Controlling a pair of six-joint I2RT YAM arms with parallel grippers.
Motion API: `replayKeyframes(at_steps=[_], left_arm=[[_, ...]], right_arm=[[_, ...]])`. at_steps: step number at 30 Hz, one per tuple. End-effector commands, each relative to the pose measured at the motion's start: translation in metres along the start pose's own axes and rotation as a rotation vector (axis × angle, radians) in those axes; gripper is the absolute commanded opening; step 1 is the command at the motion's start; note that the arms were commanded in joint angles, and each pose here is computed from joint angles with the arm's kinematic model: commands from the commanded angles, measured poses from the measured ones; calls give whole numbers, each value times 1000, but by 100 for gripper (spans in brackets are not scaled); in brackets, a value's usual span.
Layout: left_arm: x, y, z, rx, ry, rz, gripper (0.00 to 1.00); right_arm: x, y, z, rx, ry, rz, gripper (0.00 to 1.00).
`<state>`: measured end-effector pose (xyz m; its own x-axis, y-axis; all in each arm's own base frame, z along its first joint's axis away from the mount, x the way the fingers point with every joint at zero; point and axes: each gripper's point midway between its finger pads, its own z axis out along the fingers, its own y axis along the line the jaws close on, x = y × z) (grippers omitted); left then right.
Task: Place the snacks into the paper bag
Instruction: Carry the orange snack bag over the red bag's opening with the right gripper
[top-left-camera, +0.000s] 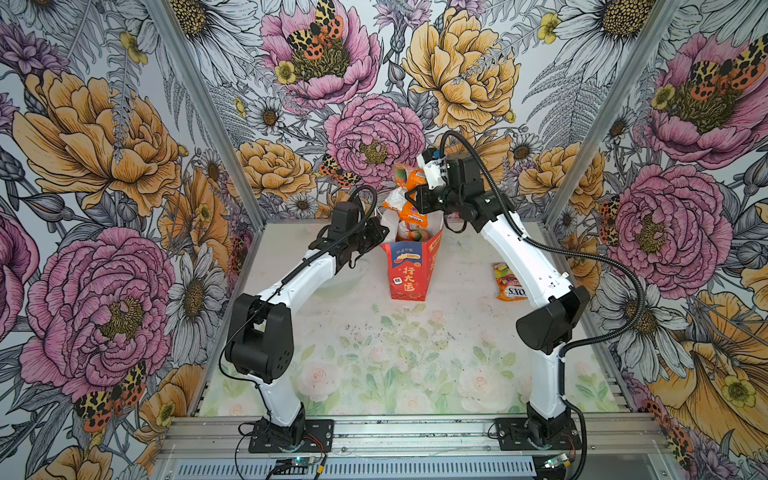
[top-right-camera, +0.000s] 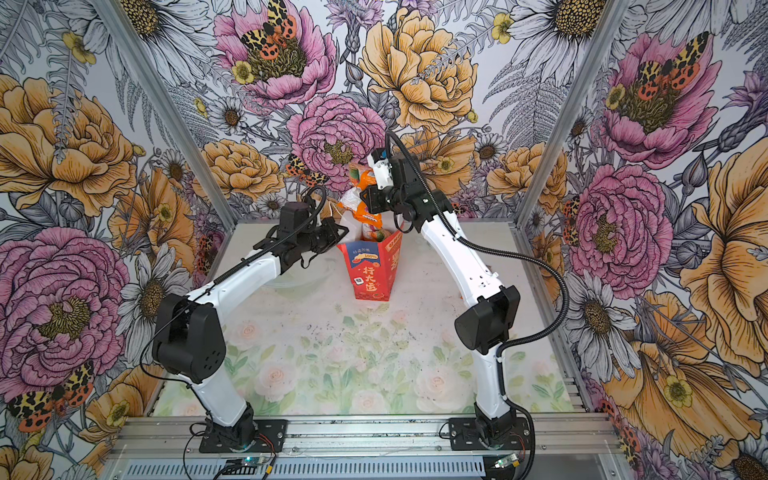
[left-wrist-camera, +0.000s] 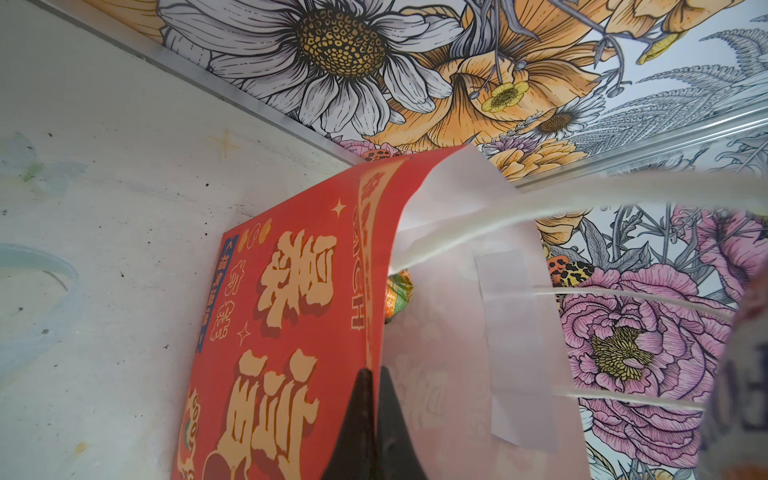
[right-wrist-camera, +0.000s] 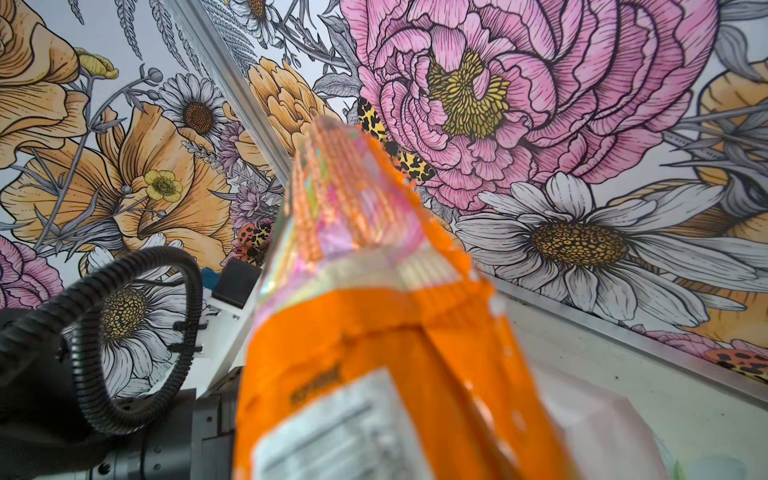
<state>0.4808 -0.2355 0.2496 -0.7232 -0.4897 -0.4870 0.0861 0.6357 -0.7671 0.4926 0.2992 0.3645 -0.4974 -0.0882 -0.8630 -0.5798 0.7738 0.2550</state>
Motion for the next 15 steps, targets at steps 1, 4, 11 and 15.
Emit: replayKeyframes(at_steps=[1,4,11,15], left_arm=[[-2,-2,-7,3,-18,6,0],[-2,-2,-7,5,-16,6,0],[-1,-2,-8,4,-18,8,0],[-1,-3,-9,4,-20,8,0]], right_arm=[[1,1,-4,18,-3,-44,0],[11,-4,1,33,25,-57,0],[26,-12,10,56,67,-73,0],[29,-14,13,65,75,-78,0]])
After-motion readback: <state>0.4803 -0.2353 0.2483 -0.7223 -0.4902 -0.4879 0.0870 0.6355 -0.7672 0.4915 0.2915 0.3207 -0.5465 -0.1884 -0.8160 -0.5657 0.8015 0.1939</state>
